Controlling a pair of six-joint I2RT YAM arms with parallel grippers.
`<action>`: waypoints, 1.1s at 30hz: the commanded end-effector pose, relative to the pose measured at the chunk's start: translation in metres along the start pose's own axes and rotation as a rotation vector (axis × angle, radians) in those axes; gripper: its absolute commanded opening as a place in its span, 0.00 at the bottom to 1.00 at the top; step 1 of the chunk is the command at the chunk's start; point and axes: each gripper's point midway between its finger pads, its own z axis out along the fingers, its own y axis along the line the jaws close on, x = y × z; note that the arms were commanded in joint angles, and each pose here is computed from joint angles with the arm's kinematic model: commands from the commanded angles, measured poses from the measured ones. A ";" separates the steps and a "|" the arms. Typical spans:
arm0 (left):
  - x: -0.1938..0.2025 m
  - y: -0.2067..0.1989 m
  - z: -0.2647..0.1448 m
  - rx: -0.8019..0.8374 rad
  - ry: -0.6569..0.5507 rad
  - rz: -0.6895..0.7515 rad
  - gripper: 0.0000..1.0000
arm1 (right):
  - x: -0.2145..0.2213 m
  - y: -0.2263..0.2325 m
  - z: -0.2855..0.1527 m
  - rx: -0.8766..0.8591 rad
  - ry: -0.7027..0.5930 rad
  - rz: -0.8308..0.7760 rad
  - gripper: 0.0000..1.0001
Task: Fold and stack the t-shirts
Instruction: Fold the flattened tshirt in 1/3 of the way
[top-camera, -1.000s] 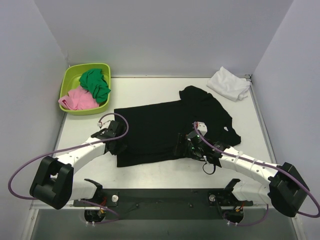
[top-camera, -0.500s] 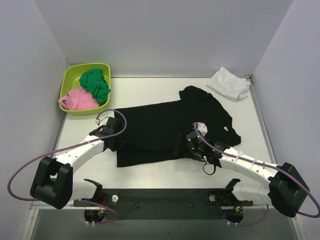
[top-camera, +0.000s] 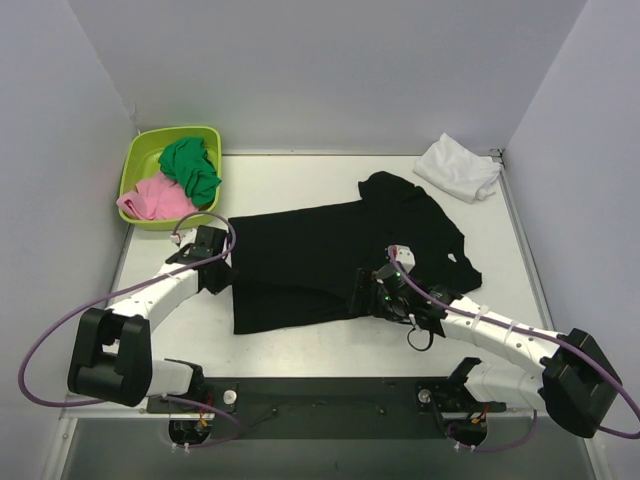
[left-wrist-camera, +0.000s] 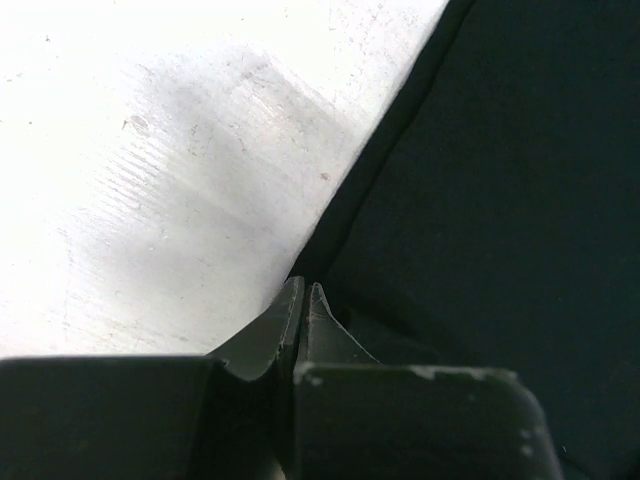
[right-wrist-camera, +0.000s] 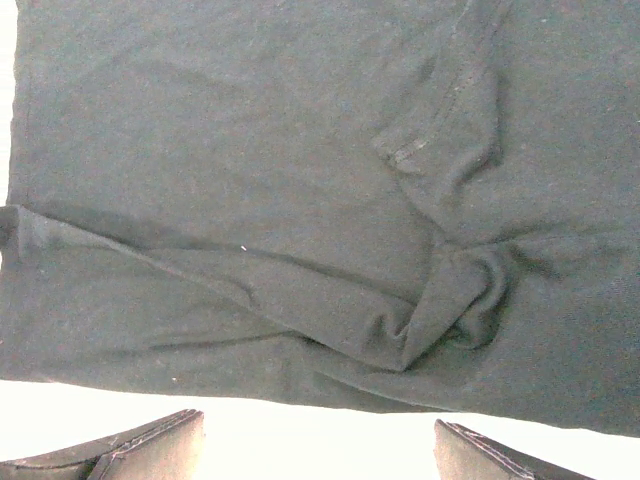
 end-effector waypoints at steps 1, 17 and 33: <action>-0.015 -0.022 -0.013 0.096 -0.045 -0.019 0.00 | -0.006 0.019 -0.006 -0.060 -0.008 -0.028 1.00; 0.063 -0.035 -0.055 0.308 0.040 0.065 0.00 | 0.013 0.092 0.018 -0.167 0.094 -0.052 1.00; 0.079 -0.048 -0.025 0.369 0.060 0.078 0.00 | -0.010 0.097 0.028 -0.094 0.039 -0.106 1.00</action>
